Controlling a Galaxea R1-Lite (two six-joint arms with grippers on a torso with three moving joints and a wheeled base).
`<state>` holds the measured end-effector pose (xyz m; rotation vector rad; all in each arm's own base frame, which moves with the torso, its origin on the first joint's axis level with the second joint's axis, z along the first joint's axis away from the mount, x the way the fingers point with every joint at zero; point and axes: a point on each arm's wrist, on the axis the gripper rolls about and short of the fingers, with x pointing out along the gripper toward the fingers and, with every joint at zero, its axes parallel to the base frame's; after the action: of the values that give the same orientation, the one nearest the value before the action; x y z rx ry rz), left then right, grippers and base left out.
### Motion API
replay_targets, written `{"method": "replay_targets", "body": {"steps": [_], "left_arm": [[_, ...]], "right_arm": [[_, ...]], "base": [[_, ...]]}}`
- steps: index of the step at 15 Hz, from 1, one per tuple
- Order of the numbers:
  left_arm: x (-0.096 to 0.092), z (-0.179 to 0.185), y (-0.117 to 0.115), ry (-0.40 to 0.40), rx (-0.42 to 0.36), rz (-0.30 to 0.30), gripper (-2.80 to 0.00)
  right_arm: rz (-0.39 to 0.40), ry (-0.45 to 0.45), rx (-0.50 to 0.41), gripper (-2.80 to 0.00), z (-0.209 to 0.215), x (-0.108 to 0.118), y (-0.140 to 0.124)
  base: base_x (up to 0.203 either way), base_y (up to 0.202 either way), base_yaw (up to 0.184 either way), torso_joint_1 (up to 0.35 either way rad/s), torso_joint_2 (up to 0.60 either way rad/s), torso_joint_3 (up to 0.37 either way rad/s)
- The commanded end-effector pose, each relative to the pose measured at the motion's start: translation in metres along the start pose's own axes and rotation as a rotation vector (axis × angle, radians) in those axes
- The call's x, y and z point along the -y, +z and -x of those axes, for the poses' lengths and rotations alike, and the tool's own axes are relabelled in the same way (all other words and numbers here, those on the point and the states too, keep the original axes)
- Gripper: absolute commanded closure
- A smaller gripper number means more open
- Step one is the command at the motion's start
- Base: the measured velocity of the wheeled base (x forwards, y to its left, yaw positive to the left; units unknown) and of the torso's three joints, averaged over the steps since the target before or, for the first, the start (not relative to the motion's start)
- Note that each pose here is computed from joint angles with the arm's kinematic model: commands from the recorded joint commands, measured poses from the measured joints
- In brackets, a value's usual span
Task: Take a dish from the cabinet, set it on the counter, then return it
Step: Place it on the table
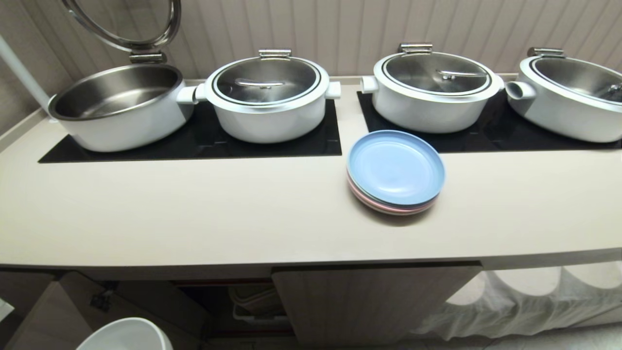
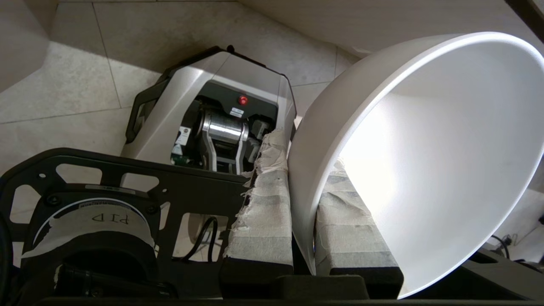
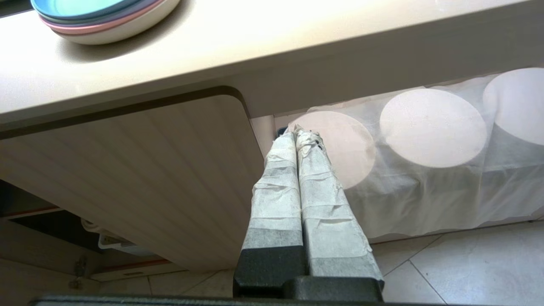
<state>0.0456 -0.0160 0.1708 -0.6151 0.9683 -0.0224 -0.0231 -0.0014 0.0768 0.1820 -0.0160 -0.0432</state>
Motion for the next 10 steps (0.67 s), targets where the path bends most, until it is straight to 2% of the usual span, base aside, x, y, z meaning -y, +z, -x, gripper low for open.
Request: {"method": "replay_targets", "body": {"steps": [1, 10], "left_arm": [[0.0, 0.0, 0.0, 0.002, -0.003, 0.005, 0.0], [0.0005, -0.0004, 0.0006, 0.004, -0.005, 0.004, 0.0]], "right_arm": [[-0.001, 0.0, -0.001, 0.0, -0.0001, 0.0, 0.0], [-0.001, 0.0, -0.001, 0.0, -0.0001, 0.0, 0.0]], "base": [[0.0, 0.0, 0.0, 0.17, -0.32, -0.176], [0.0, 0.0, 0.0, 0.159, -0.32, -0.166]]}}
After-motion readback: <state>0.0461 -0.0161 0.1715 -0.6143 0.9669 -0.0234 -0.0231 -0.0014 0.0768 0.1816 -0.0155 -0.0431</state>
